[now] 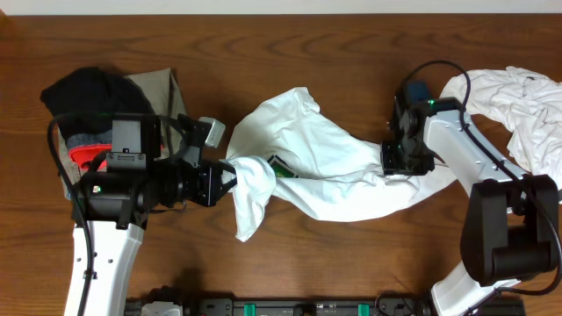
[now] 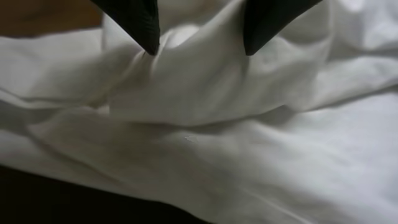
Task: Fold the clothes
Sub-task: 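Lift and stretch the shirt between both grippers, then lay it flat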
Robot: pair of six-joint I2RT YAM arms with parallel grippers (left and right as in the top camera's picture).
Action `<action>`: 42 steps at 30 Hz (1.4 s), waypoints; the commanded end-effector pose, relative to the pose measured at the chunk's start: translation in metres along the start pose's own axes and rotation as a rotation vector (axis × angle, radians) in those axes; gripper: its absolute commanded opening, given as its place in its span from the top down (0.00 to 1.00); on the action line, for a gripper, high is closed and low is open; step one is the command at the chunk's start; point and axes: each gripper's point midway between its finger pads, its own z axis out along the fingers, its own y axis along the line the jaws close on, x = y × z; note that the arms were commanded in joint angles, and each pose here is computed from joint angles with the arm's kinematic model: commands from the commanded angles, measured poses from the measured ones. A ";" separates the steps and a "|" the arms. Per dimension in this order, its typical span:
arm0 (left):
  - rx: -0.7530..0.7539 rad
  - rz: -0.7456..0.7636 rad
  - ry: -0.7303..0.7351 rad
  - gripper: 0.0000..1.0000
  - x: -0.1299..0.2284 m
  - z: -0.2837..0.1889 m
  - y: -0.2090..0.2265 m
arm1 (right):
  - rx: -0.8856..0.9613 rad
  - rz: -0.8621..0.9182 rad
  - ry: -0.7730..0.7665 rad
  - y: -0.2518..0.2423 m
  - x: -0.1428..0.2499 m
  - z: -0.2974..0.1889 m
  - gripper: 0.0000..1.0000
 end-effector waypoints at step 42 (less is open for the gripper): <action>-0.624 0.765 -1.012 0.94 -0.313 -0.121 0.048 | 0.106 0.122 -1.133 -0.109 -0.213 -0.323 0.99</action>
